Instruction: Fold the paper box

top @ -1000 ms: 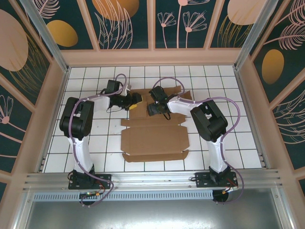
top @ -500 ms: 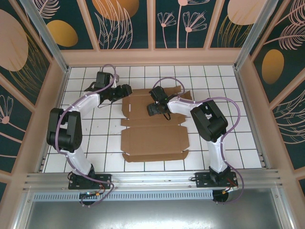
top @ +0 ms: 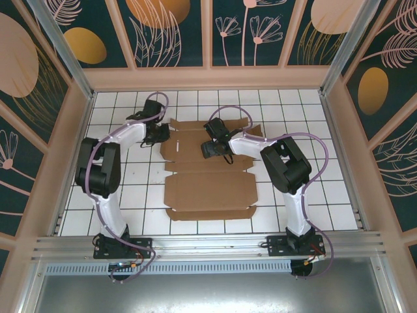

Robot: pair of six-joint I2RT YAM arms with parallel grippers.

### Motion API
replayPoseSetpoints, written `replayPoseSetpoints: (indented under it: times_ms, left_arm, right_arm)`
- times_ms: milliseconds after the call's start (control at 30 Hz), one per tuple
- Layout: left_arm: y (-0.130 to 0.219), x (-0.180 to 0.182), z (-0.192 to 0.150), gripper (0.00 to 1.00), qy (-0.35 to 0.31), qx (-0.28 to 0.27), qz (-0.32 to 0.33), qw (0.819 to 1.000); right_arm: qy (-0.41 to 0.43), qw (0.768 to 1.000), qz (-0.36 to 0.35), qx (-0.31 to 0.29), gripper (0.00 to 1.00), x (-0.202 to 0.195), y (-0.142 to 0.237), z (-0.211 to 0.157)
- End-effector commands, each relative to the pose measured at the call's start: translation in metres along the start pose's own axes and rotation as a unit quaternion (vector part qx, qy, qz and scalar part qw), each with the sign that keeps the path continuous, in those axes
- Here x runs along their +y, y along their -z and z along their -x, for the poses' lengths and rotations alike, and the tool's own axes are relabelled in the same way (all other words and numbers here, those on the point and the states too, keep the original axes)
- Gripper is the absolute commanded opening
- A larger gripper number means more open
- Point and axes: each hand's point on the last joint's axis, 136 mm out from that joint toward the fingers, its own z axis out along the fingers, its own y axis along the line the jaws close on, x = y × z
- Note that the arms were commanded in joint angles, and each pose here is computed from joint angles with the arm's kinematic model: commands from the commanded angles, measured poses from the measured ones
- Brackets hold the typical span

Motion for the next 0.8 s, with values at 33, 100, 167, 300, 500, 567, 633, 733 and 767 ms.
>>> replayPoseSetpoints:
  times_ms: [33,100,167,300,500,567,633,733,767]
  left_arm:
    - [-0.014,-0.006,-0.02,0.01,-0.057,0.023,0.092,0.994]
    - [-0.018,-0.016,-0.026,0.06,-0.072,0.023,0.111,0.991]
    - [-0.022,-0.031,-0.033,0.13,-0.087,0.028,0.113,0.989]
    - [-0.02,-0.053,-0.035,0.22,-0.071,0.028,0.07,0.995]
    - [0.047,-0.04,0.011,0.45,-0.029,-0.048,0.026,0.998]
    - [0.07,-0.033,0.014,0.52,-0.008,-0.063,-0.009,0.998]
    - [0.089,-0.031,0.006,0.56,-0.002,-0.067,-0.039,0.997]
    - [0.096,-0.03,-0.025,0.57,0.009,-0.045,-0.073,0.996]
    - [0.096,-0.028,-0.035,0.57,0.015,-0.038,-0.081,0.996]
  right_arm:
    - [0.02,0.994,-0.013,0.107,0.77,-0.003,-0.027,-0.069]
    - [0.02,0.994,-0.015,0.108,0.77,-0.003,-0.027,-0.069]
    - [0.022,0.994,-0.017,0.11,0.77,-0.003,-0.028,-0.07]
    - [0.024,0.993,-0.023,0.115,0.77,-0.006,-0.029,-0.074]
    - [0.021,0.993,-0.026,0.114,0.77,-0.008,-0.026,-0.076]
    - [0.018,0.993,-0.021,0.115,0.77,-0.007,-0.027,-0.077]
    - [0.014,0.993,-0.018,0.115,0.77,-0.006,-0.027,-0.078]
    - [0.011,0.993,-0.015,0.115,0.77,-0.006,-0.027,-0.078]
    - [0.01,0.993,-0.015,0.116,0.77,-0.005,-0.027,-0.078]
